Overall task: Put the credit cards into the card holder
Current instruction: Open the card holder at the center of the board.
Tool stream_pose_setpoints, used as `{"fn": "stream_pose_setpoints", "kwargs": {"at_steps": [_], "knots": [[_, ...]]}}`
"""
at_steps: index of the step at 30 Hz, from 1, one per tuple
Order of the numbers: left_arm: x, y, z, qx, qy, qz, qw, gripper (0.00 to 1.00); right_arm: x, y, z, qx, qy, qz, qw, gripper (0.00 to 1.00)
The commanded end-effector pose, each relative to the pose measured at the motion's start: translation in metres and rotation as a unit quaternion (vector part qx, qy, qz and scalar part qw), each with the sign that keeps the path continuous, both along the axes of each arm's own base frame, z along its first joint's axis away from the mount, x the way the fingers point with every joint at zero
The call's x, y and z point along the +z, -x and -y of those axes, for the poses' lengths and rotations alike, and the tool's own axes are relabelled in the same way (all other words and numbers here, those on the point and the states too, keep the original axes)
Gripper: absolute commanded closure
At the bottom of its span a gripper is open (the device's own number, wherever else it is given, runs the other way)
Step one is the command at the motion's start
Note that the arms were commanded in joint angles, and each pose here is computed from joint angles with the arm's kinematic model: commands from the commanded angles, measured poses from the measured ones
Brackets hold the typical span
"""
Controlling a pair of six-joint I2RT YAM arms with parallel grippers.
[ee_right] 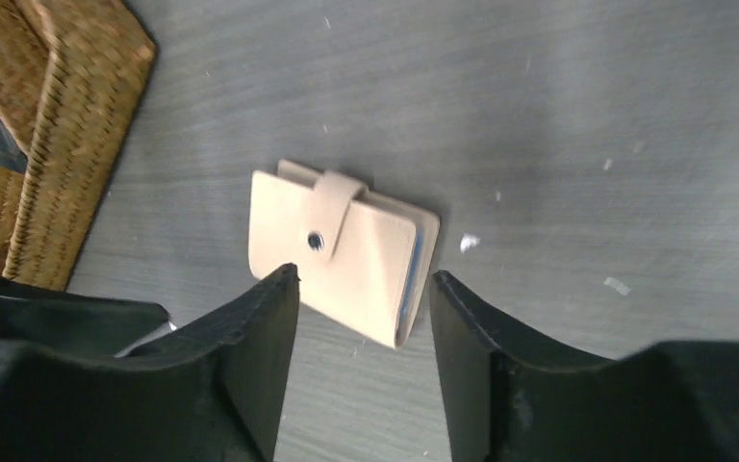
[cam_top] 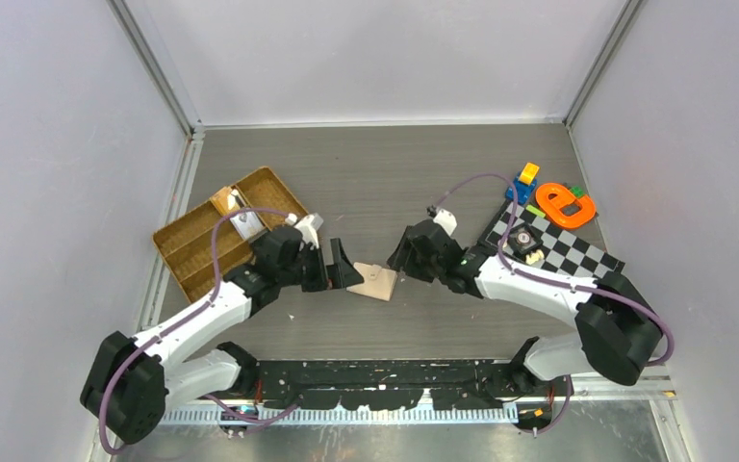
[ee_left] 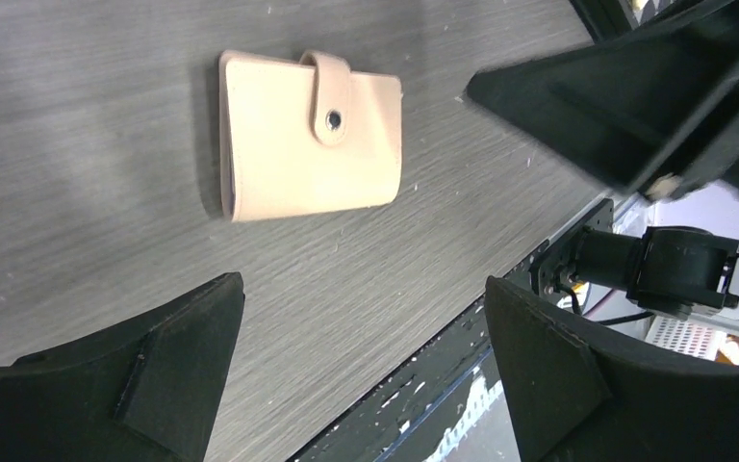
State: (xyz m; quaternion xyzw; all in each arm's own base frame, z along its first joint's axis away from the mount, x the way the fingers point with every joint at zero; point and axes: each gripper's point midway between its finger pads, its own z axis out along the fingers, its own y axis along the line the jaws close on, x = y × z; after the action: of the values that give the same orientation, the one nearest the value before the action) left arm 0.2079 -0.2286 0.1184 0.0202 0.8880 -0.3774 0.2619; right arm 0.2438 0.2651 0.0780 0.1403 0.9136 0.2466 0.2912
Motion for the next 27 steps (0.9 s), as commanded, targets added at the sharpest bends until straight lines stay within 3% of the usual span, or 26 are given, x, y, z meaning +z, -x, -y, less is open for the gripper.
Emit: {"fn": "stream_pose_setpoints", "kwargs": {"at_steps": [1,7,12,27], "knots": [[0.008,-0.008,0.012,0.053,0.064,0.017,0.996,0.02,0.040,-0.042,0.019,0.004,0.051,0.082,0.995,0.38],[-0.015,0.003,0.016,0.081,0.089,-0.015,0.993,0.07,0.029,-0.060,-0.006,0.114,0.053,0.065,0.990,0.39],[-0.031,0.009,0.018,0.097,0.073,-0.018,0.992,0.11,0.010,-0.060,-0.029,0.171,0.031,0.048,0.984,0.43],[-0.073,-0.014,0.042,0.084,0.055,-0.031,0.994,0.37,-0.029,-0.025,-0.035,0.205,-0.009,-0.022,0.979,0.50]]}}
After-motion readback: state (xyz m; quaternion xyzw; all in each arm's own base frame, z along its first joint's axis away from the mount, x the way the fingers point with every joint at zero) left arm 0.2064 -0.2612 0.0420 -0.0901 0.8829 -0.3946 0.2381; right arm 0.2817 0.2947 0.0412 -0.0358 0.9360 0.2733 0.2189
